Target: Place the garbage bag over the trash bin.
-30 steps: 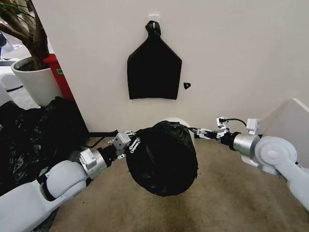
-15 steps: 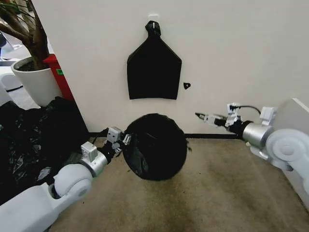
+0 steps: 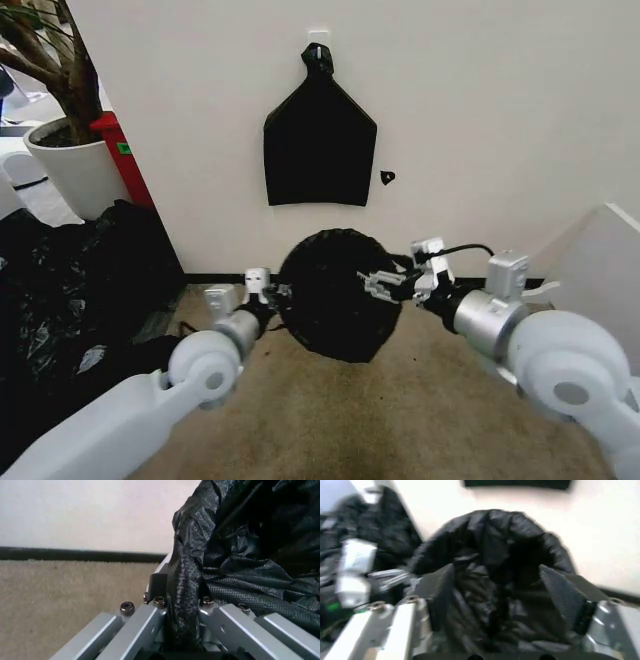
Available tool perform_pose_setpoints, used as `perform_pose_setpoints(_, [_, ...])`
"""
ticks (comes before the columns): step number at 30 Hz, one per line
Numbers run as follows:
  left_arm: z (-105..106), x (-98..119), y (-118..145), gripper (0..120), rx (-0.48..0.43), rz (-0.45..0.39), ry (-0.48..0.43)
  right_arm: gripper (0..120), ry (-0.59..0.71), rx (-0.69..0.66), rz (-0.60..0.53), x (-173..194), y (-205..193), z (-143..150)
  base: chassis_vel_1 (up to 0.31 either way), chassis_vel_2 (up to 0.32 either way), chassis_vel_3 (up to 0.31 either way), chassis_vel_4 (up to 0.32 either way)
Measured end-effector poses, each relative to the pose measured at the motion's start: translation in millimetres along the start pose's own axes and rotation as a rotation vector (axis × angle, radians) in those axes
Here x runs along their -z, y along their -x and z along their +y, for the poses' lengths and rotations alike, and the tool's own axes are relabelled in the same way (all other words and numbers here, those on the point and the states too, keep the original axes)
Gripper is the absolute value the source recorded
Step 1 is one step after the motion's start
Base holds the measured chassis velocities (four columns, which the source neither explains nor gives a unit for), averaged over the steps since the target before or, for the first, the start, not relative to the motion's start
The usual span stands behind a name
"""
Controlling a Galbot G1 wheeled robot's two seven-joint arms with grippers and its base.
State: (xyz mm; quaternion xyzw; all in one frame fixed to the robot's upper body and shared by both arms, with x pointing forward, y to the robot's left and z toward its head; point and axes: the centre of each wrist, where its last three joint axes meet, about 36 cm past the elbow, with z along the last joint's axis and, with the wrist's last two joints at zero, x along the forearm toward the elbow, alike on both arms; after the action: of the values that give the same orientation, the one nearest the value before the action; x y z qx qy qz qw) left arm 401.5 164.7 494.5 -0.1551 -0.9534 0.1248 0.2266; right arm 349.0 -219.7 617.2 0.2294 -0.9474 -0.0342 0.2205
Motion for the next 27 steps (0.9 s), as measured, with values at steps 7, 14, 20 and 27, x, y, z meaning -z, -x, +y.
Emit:
perform_pose_setpoints(7, [-22.4,-6.4,19.3,1,-0.004,-0.003,0.115,34,0.074,-0.101,0.087,6.3,19.5,13.4,0.0,0.0,0.0,0.0])
perform_pose_setpoints(14, [-36.3,-1.3,27.8,1,-0.029,-0.048,0.152,9,0.263,-0.172,0.186,18.3,57.4,13.5,0.0,0.0,0.0,0.0])
perform_pose_setpoints(20, [-37.2,1.4,28.4,1,-0.032,-0.066,0.159,0,0.332,-0.233,0.229,18.7,77.5,11.8,0.0,0.0,0.0,0.0])
perform_pose_setpoints(27, [-39.2,4.7,26.8,1,-0.044,-0.093,0.166,0,0.342,-0.26,0.258,14.5,96.6,13.9,0.0,0.0,0.0,0.0])
